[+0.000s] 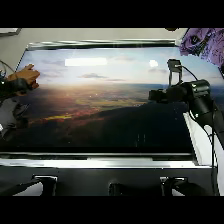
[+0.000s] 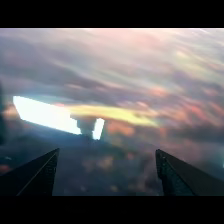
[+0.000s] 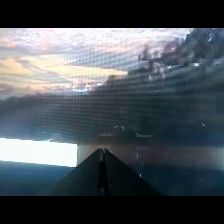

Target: Fold the clothes and pants, and hang the long-sleeved shirts on hangers.

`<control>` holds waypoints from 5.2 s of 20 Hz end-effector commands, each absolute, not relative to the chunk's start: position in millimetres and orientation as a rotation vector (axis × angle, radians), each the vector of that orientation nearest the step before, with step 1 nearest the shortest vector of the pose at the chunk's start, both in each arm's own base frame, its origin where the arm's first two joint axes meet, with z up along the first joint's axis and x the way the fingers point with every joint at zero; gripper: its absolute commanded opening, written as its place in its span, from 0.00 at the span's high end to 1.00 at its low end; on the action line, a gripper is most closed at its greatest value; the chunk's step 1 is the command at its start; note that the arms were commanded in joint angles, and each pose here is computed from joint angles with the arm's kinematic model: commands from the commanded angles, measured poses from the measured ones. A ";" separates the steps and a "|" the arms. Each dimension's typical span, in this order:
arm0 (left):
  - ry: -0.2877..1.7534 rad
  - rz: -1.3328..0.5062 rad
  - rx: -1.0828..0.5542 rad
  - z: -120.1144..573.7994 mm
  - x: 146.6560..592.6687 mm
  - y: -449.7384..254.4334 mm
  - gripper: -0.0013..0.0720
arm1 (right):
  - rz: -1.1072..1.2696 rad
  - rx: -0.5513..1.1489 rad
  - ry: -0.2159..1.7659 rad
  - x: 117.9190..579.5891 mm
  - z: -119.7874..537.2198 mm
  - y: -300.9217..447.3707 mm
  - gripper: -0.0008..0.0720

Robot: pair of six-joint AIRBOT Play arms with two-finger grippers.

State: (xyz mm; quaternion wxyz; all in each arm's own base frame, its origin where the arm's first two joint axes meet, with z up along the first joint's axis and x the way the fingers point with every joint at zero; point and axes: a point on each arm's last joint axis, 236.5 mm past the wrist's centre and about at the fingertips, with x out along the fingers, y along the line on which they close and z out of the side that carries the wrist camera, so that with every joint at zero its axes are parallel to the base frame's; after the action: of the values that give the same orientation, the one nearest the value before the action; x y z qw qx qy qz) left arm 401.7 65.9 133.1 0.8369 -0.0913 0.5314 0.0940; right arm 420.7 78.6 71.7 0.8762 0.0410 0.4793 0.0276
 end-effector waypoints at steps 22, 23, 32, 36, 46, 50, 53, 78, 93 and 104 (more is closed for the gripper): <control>1.187 0.191 -0.623 20.9 412.0 80.8 0.96 | 0.039 0.080 1.188 381.1 51.6 75.3 0.67; 1.196 0.096 -0.604 39.6 411.4 33.9 0.96 | 0.038 0.074 1.213 375.4 49.8 74.2 0.67; 1.318 -0.489 -0.355 47.8 320.8 -310.7 0.95 | 0.114 -0.072 1.278 352.6 51.9 67.2 0.49; 1.398 -0.470 -0.343 5.4 308.4 -340.4 0.41 | 0.126 -0.087 1.277 352.6 51.7 67.2 0.24; 1.301 -0.122 -0.214 88.4 348.1 -98.9 0.24 | 0.254 0.294 1.335 395.5 -19.2 150.2 0.13; 1.303 -0.029 -0.281 88.0 351.7 -60.5 0.24 | 0.372 0.525 1.458 394.6 -68.0 202.7 0.09; 1.298 -0.002 -0.302 88.1 353.7 -49.2 0.24 | 0.378 0.591 1.464 400.1 -80.8 212.2 0.10; 1.209 -0.328 -0.791 -69.1 392.6 -160.8 0.95 | 0.342 0.377 1.334 396.6 -16.6 175.5 0.94; 0.222 0.255 -0.195 417.9 308.2 71.5 0.96 | -0.036 0.093 0.302 326.1 391.3 14.8 0.94; 0.568 0.175 -0.240 305.0 323.6 49.5 0.96 | 0.082 0.271 0.635 405.4 283.2 80.1 0.94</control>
State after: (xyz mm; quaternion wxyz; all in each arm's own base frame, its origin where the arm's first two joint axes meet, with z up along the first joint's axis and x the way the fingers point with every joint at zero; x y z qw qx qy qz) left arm 295.8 59.2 365.0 0.9682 -0.1094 0.1940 0.1137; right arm 365.8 46.4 342.1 0.9683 0.1014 0.2282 0.0106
